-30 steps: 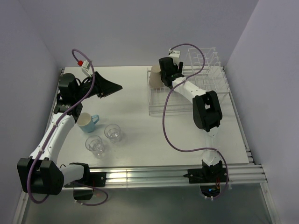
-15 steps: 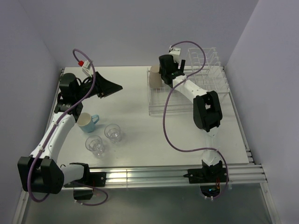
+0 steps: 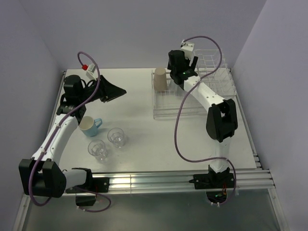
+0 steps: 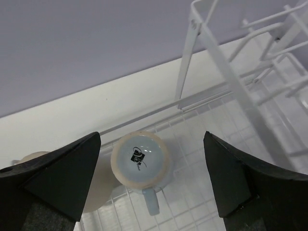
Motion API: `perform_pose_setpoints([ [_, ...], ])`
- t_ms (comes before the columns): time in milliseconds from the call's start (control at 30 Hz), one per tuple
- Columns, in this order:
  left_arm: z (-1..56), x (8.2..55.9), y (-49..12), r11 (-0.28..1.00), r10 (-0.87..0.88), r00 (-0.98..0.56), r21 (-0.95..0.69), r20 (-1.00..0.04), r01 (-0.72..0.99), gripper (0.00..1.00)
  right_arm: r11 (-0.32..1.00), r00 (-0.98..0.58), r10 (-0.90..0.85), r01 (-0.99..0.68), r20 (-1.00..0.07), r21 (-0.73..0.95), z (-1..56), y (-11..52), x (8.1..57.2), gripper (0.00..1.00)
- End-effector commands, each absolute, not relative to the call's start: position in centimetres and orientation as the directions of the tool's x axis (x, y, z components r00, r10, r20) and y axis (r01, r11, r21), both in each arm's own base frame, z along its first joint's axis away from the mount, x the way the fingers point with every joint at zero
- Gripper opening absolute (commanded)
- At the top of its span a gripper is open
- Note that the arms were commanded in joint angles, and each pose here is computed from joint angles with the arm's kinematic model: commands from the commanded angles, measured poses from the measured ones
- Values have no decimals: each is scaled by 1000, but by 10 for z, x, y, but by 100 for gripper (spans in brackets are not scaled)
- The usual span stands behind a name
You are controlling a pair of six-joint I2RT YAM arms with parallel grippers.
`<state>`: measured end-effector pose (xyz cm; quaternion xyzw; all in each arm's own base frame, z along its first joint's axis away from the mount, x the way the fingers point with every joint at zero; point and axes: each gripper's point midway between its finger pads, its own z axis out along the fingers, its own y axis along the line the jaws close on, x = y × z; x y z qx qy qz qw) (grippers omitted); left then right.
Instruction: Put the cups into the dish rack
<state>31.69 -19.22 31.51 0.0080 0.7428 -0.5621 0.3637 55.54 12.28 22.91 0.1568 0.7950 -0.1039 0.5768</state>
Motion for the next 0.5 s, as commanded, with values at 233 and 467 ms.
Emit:
perform_pose_setpoints([
  [233, 270, 340, -116, 834, -482, -537, -550, -692, -40, 46, 926, -211, 273, 321, -938, 198, 297, 126, 497, 98],
  [467, 229, 301, -102, 883, -451, -601, -430, -661, -189, 41, 959, -309, 276, 153, -910, 239, 308, 156, 437, 98],
])
